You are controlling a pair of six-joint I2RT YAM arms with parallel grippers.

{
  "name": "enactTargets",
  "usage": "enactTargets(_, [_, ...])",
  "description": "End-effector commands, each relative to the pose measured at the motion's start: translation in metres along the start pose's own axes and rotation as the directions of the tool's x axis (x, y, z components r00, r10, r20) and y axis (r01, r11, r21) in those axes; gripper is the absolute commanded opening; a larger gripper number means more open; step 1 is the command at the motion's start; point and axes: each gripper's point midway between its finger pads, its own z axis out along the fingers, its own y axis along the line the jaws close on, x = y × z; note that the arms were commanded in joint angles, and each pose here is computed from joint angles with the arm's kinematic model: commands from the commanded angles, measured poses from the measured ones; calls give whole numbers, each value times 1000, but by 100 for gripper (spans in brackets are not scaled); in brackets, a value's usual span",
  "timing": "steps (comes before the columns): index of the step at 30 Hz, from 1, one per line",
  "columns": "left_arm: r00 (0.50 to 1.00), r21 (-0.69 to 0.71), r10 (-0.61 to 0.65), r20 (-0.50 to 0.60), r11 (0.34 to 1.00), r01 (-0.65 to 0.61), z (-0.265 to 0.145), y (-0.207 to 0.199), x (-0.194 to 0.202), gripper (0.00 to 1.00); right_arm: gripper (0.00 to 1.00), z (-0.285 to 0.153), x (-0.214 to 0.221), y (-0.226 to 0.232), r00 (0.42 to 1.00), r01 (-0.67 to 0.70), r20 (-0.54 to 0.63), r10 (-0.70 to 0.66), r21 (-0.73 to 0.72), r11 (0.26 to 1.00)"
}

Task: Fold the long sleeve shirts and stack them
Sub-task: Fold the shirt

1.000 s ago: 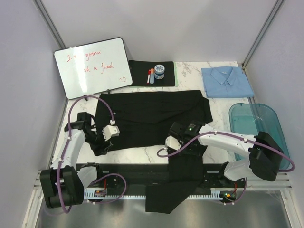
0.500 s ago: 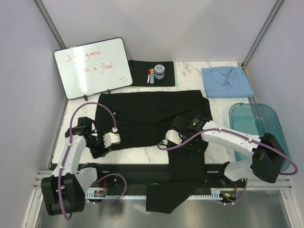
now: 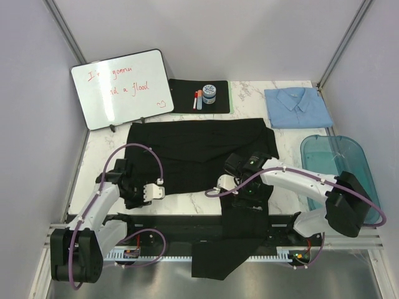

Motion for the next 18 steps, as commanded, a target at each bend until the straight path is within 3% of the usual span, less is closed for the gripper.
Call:
enactTargets(1, [997,-19,25,-72,999,-27,5,-1,16,40,69,14,7,2,997,-27,-70,25,-24,999])
enactTargets(9, [997,-20,6,-76,1000,-8,4,-3,17,18,59,30,25,-18,982,-25,-187,41,86,996])
enactTargets(10, [997,-21,5,-74,1000,-7,4,-2,16,16,48,31,27,-17,980,-25,-196,40,83,996])
enactTargets(12, [998,-26,-4,-65,1000,2,3,0,14,9,38,30,26,-16,981,-24,-190,37,72,997])
enactTargets(15, [999,-38,-12,-48,999,10,-2,4,9,2,1,27,23,-17,986,-21,-165,35,81,996])
enactTargets(18, [1000,-36,-5,-24,999,4,-9,3,2,2,0,18,18,-17,993,-15,-113,26,92,996])
